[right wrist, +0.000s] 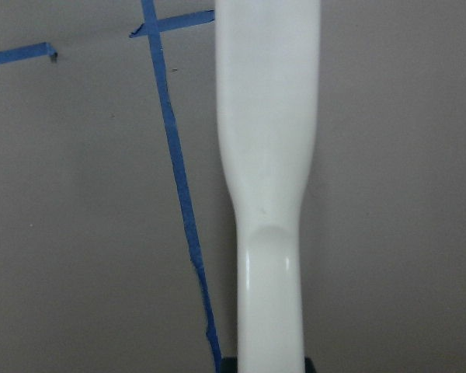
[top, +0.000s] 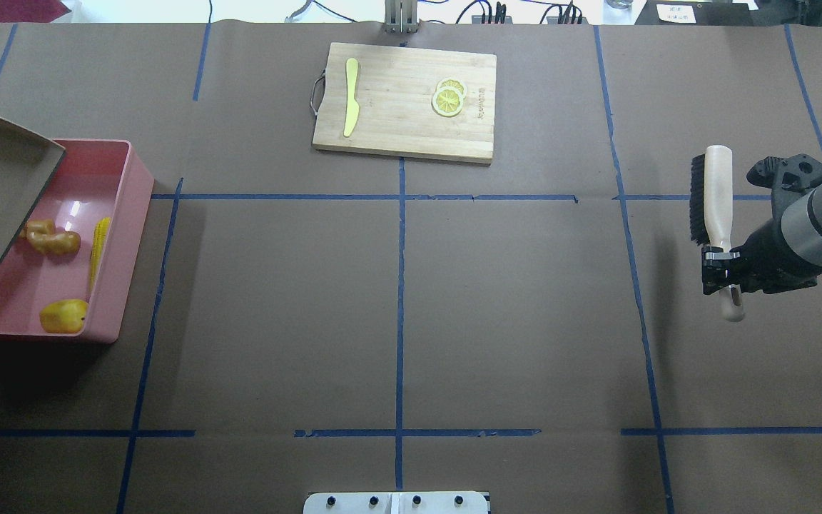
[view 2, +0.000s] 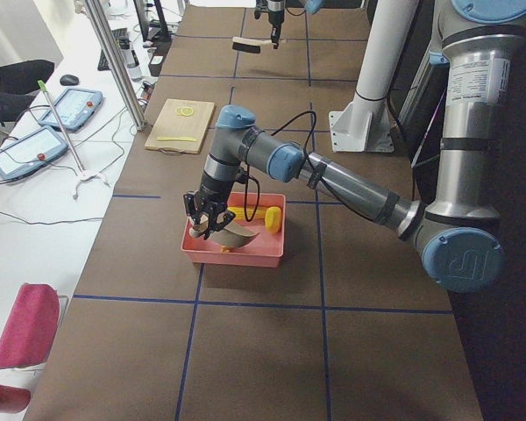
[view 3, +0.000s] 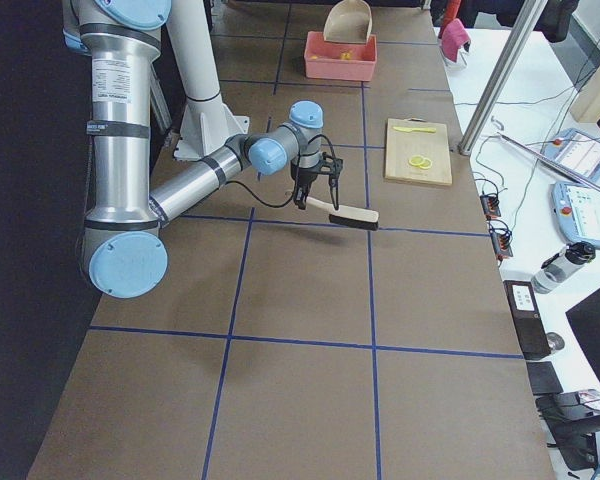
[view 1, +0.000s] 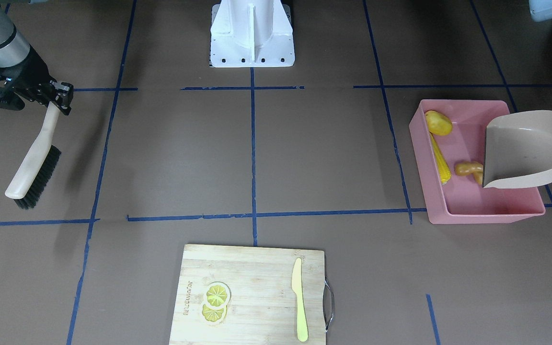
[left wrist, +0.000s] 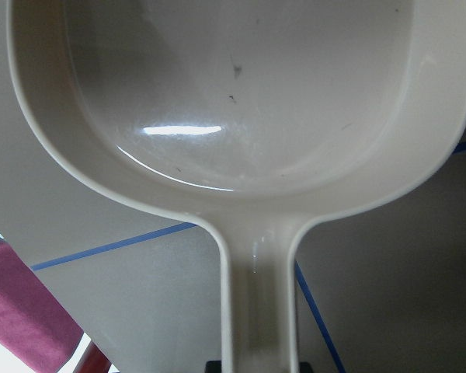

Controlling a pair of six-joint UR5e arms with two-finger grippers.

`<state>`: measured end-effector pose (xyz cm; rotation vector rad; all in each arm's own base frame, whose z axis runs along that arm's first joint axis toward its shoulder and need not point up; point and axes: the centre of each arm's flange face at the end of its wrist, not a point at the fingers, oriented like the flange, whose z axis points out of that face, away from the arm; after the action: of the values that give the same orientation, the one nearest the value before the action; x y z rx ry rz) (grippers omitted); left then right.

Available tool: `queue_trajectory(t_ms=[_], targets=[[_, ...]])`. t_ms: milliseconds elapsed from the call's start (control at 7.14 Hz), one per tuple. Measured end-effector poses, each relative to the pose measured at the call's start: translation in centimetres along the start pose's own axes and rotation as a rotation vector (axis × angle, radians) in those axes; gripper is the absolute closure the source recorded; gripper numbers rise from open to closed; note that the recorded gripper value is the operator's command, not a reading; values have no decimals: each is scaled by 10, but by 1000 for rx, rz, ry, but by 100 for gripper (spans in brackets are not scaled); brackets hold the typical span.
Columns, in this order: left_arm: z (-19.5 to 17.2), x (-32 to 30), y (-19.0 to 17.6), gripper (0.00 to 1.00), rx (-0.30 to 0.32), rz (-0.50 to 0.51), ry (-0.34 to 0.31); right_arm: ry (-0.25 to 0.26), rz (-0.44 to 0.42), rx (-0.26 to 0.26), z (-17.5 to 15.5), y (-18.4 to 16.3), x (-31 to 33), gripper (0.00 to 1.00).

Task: Sweep and dump trash into bin
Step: 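Tilt the dustpan with the left gripper to dump the produce into the pink bin, then lower the empty dustpan onto the table with the left gripper and release it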

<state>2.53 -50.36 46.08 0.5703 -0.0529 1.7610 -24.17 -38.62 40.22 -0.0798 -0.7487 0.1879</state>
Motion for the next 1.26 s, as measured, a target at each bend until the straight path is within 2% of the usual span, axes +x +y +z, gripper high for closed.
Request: queue_trajectory(t_ms=[140,280,560,700,841,981,1121,1261], targets=[[-8,-9,-6,92,32,-31,6,0,0,0,0,0,0,100],[-17,-18,-15,92,102,-100,13,0,0,1,0,0,0,100],[-44,-40,-43,92,310,-292,28,2,0,0,1,0,1,100],[-60,-58,-69,92,393,-364,38,3,-1,0,1,-1,1,99],[-67,-75,-117,92,453,-391,74,5,-3,-1,2,-1,2,99],[-68,-85,-182,91,496,-395,139,8,-4,-2,4,-1,4,99],[-64,-85,-245,91,511,-389,207,12,-4,-4,7,-1,7,99],[-54,-83,-295,89,495,-380,257,14,-3,-5,10,-2,10,99]])
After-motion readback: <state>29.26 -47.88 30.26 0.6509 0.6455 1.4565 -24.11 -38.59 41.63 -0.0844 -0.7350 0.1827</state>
